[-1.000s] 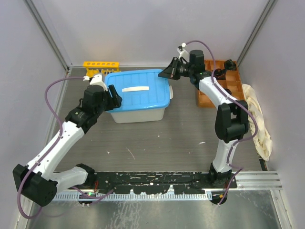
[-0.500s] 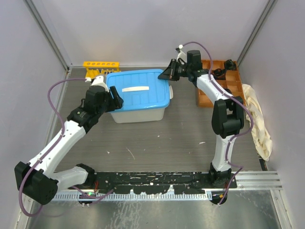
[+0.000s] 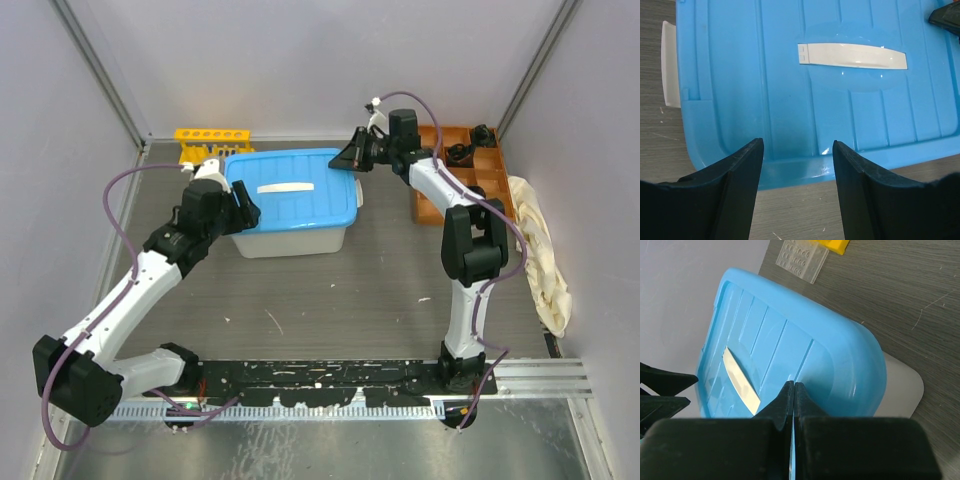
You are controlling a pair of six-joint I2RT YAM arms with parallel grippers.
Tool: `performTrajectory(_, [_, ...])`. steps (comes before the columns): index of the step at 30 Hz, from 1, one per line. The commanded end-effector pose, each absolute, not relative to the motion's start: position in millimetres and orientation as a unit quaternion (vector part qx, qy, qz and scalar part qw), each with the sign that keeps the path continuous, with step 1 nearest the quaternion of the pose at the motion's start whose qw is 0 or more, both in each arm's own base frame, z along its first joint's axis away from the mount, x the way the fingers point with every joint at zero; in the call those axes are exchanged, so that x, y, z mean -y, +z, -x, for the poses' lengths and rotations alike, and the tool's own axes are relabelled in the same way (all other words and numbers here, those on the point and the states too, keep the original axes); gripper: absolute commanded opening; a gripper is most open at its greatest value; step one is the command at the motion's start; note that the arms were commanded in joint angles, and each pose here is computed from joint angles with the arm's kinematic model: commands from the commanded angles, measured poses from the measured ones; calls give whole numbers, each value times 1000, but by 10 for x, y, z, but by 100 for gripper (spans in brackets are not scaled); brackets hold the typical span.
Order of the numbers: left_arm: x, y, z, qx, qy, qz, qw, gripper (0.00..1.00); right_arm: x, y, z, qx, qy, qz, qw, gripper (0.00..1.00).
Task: Organize the chemistry lab equipment
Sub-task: Close the lid of the storage box.
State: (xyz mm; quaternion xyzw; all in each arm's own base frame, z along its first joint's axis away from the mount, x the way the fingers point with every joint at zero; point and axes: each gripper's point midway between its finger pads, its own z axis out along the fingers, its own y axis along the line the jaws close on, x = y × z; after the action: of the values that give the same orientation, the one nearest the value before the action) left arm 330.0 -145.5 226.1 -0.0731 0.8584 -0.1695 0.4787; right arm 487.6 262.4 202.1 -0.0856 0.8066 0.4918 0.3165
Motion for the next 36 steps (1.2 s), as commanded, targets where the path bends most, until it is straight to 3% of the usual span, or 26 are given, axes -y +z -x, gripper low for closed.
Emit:
performTrajectory(1, [1489,2366,-3366,-843,-190,80,497,59,-2532,1700,-4867,-829,459,67,313,1])
performTrajectory(10, [1520,2408,-3366,-835,-205,83,503,59,-2505,1926,-4758,-816,464,77,335,1])
performTrajectory(14, [1492,2781,-3343,-814,-213,74,536,63,-2510,2556,-4624,-782,482,103,382,15])
performTrajectory(17, [1470,3134,-3316,-790,-222,63,568,67,-2465,3065,-4495,-755,491,116,419,44])
performTrajectory(19, [1443,3334,-3312,-778,-222,50,585,78,-2374,3333,-4420,-742,493,114,440,58])
performTrajectory(21, [1384,3460,-3338,-777,-221,37,588,88,-2234,3527,-4342,-733,495,109,454,84])
performTrajectory(23, [1311,3525,-3413,-782,-239,26,575,94,-2028,3618,-4270,-728,496,101,463,99])
performTrajectory(31, [890,3114,-4001,-798,-400,77,444,93,-1339,3257,-4152,-750,480,28,454,100])
performTrajectory(36, [821,2830,-4180,-773,-523,100,344,84,-1270,2856,-4087,-758,503,12,415,99])
